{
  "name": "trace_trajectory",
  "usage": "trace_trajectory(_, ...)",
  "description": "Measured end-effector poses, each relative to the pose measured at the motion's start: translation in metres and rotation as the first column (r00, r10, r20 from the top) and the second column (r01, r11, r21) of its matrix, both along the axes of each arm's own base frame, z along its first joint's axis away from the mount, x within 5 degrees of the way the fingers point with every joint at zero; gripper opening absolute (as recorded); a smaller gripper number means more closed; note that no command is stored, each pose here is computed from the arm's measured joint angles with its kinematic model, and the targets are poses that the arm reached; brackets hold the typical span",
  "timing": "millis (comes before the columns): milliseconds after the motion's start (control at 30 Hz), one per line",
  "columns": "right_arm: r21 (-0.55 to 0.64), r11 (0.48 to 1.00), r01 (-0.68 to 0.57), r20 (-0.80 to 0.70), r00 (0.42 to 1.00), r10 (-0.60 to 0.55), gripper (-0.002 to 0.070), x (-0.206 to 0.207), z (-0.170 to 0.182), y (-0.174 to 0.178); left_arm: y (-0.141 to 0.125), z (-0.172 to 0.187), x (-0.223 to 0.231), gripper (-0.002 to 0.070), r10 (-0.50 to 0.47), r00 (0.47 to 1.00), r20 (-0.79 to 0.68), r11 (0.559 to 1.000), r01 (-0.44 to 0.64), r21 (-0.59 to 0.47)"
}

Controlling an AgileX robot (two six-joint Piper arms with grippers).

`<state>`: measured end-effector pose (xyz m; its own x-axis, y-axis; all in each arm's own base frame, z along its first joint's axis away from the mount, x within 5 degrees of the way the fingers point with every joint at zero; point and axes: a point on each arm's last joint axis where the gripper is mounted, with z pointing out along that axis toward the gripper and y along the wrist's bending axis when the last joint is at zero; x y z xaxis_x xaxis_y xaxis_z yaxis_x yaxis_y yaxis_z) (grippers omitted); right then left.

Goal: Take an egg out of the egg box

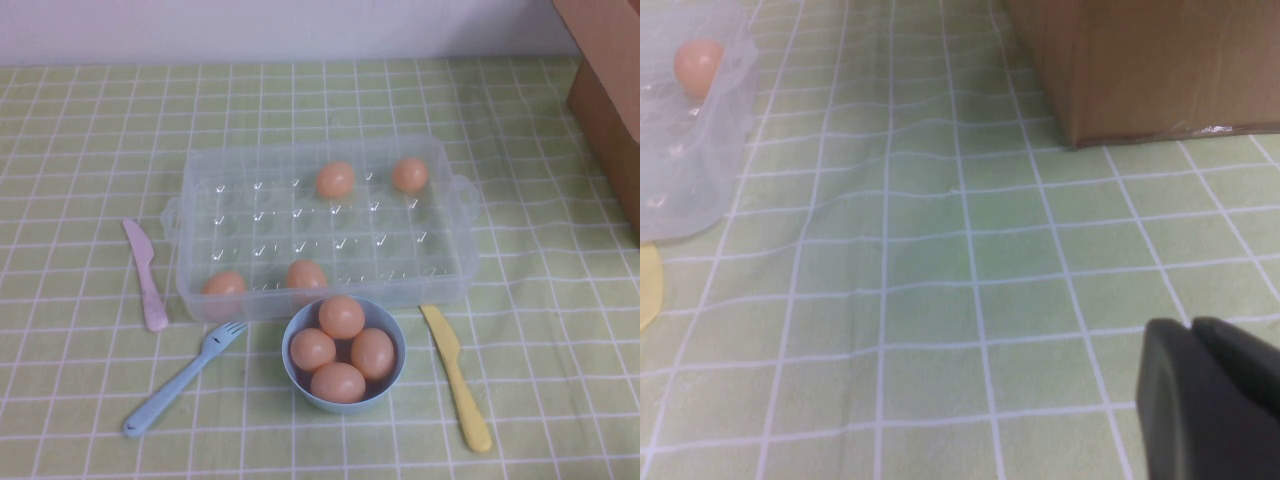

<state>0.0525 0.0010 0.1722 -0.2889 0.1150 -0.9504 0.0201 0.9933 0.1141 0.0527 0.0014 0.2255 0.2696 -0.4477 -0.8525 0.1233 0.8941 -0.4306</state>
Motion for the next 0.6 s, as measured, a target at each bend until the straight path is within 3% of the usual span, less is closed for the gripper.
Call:
trace_trajectory(67,0.0,1.0,0.0,0.0,1.0,0.0,-0.0018,0.0,0.0,0.0,0.0014,0.0071,-0.0025,-0.0004,-0.022,0.996,0.086,0.992,0.033,-0.121)
trace_trajectory(133,0.0,1.0,0.0,0.0,1.0,0.0,-0.0018,0.0,0.0,0.0,0.0022,0.0104,-0.004,-0.0004,-0.03,0.991,0.129,0.983,0.052,-0.174)
trace_trajectory(600,0.0,1.0,0.0,0.0,1.0,0.0,-0.0018,0.0,0.0,0.0,0.0021,0.01,-0.0038,-0.0004,-0.05,0.99,0.129,0.969,0.08,-0.233)
